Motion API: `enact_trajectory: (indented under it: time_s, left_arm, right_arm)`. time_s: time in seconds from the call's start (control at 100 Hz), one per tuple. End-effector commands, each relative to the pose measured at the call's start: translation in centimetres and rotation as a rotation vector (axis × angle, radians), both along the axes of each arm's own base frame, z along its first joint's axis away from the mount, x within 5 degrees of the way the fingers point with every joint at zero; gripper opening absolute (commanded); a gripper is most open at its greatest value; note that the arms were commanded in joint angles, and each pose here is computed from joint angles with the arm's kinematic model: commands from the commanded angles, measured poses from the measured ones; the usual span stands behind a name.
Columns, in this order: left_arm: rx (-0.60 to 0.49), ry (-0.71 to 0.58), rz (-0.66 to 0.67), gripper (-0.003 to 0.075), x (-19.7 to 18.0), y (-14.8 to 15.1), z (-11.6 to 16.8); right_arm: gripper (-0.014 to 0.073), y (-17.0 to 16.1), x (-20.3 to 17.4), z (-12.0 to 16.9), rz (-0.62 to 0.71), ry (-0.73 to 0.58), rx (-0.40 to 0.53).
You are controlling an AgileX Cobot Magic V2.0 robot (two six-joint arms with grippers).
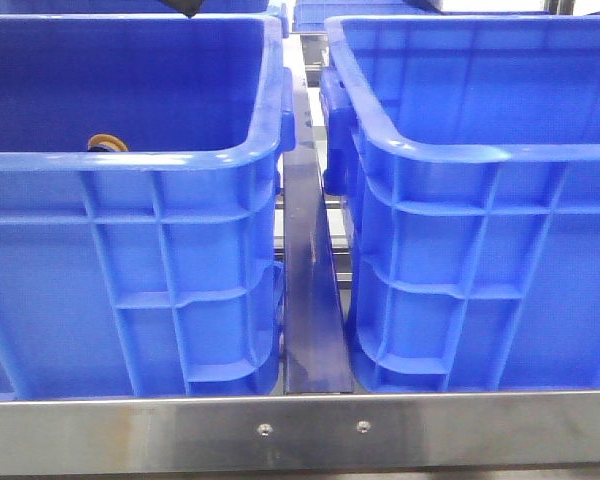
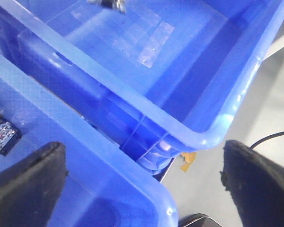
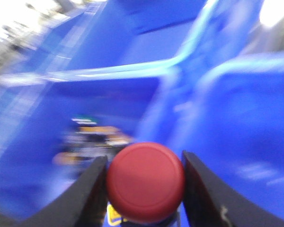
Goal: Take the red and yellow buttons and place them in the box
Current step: 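Lower the red button into the empty bin and open the right gripper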
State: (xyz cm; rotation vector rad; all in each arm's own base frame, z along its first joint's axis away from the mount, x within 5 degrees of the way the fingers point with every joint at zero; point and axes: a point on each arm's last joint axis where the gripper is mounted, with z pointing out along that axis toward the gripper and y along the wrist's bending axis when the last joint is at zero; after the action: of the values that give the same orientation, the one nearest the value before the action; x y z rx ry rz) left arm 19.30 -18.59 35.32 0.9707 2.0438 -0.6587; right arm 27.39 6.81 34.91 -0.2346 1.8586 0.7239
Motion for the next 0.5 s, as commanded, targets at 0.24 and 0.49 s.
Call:
enact_trajectory:
  time_s: [0.24, 0.49]
  left_arm:
    - [-0.087, -0.052, 0.017, 0.0617, -0.4, 0.1, 2.1]
    - [-0.087, -0.052, 0.017, 0.0617, -0.4, 0.1, 2.1]
  right_arm:
    - [0.0224, -3.1, 2.8, -2.4, -0.295, -0.074, -0.305]
    - [0.0224, -3.6, 7.1, -5.6, -0.354, 0.02, -0.371]
